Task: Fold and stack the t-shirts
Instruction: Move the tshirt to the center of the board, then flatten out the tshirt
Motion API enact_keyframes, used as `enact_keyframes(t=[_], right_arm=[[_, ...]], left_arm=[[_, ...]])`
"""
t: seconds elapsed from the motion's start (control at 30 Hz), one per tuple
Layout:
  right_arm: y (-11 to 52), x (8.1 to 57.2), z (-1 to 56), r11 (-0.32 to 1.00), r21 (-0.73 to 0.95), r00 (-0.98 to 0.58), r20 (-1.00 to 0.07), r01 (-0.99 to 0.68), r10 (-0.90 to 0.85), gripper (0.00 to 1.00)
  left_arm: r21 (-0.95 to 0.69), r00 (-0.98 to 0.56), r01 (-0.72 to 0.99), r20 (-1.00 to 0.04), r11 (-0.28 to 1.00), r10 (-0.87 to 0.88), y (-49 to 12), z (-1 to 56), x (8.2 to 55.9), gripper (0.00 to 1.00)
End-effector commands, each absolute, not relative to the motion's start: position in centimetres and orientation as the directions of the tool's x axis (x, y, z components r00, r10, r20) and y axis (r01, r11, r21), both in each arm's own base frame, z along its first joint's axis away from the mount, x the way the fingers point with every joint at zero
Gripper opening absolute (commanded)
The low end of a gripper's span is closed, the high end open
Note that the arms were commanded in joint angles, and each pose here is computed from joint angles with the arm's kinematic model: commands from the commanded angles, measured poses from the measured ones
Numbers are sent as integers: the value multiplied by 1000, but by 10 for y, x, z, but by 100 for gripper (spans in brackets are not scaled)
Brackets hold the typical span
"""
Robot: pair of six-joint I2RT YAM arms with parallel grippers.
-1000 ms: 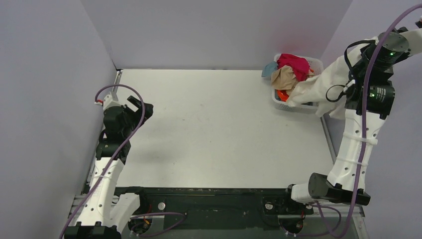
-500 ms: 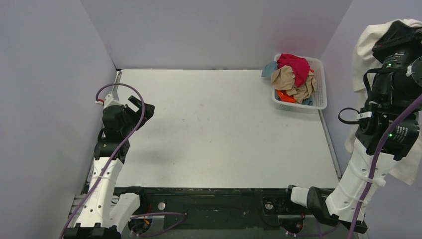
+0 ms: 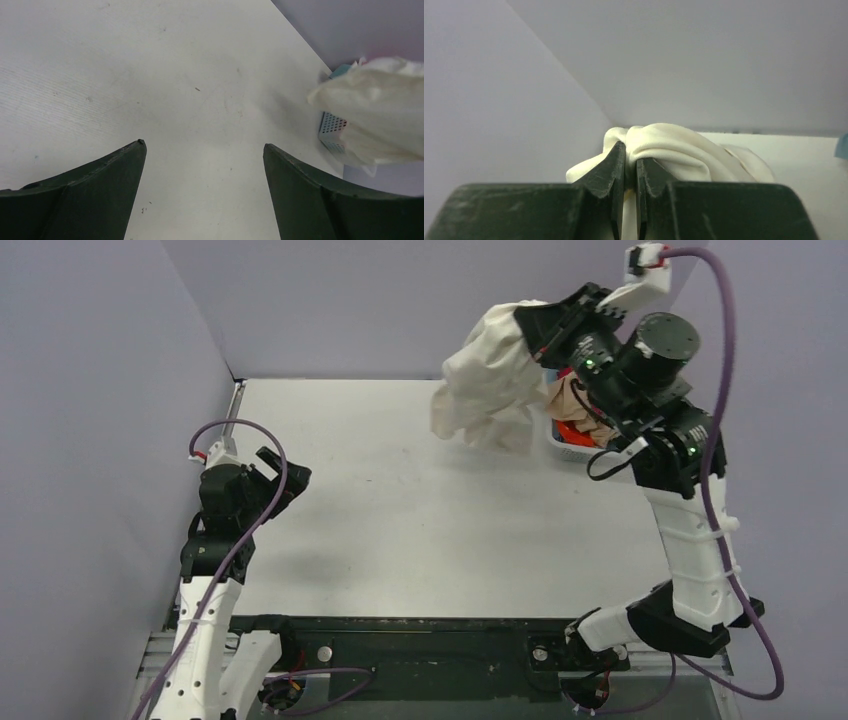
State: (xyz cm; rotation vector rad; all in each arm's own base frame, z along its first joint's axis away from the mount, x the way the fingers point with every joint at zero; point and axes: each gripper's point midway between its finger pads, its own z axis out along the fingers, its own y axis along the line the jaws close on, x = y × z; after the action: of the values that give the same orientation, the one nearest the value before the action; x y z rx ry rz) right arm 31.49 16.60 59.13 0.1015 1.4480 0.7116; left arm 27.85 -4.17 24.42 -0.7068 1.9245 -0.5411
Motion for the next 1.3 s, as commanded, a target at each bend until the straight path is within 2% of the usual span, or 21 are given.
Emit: enact_keyframes(t=[0.0,0.13,0.27,0.3,0.33,0.37,0.4,0.43,0.47,0.53,0.57,0.63,0.8,0.9,1.03,1.2,1.27], right_arm=[[201,317,612,781,456,21,-858,-427,513,0],[221,321,582,777,477,-54,-863,-410,502,0],[210,335,464,873,424,-207,-901,-239,381,0],[198,330,450,885,414,-219,-903,-213,370,1],[193,333,393,918,364,-303,-902,-154,307,7],[176,331,372,929,357,-328,-893,-100,308,11],[156,333,316,952,306,-408,-871,-10,275,22],[143,328,293,951,306,-447,-844,52,296,37],[116,325,251,953,259,-497,-813,157,303,43],[77,311,209,933,187,-542,-771,308,334,61],[66,303,202,924,160,-549,-764,346,338,78],[46,292,194,917,93,-548,-777,389,311,92],[40,279,199,937,58,-561,-788,344,254,96],[52,265,174,950,91,-630,-728,300,269,96],[59,237,132,939,125,-703,-633,320,324,96],[69,206,94,913,199,-734,-544,357,405,96],[76,193,81,923,197,-751,-536,332,385,96]], left_arm=[[-614,-316,-256,-677,747,-665,-32,263,264,98],[-586,-293,-300,-695,753,-657,-22,266,254,98],[-573,-278,-326,-702,752,-656,-16,266,249,98],[-573,-277,-328,-702,751,-656,-16,265,249,98],[-573,-279,-331,-699,749,-658,-15,264,250,98],[-573,-286,-335,-695,748,-660,-16,261,251,98],[-576,-289,-336,-689,745,-664,-17,259,252,98],[-579,-302,-334,-681,743,-667,-19,255,254,98],[-583,-309,-332,-675,741,-670,-21,252,255,98],[-590,-344,-332,-651,736,-677,-27,240,259,98],[-598,-369,-327,-632,731,-682,-31,235,261,98],[-617,-421,-314,-591,722,-688,-43,222,265,98],[-639,-593,-255,-489,725,-640,-84,184,270,98],[-589,-671,-236,-476,773,-568,-108,160,264,98],[-506,-783,-157,-460,848,-419,-148,127,242,98],[-440,-815,-127,-464,889,-346,-159,92,235,100],[-411,-816,-127,-474,903,-330,-157,80,239,94]])
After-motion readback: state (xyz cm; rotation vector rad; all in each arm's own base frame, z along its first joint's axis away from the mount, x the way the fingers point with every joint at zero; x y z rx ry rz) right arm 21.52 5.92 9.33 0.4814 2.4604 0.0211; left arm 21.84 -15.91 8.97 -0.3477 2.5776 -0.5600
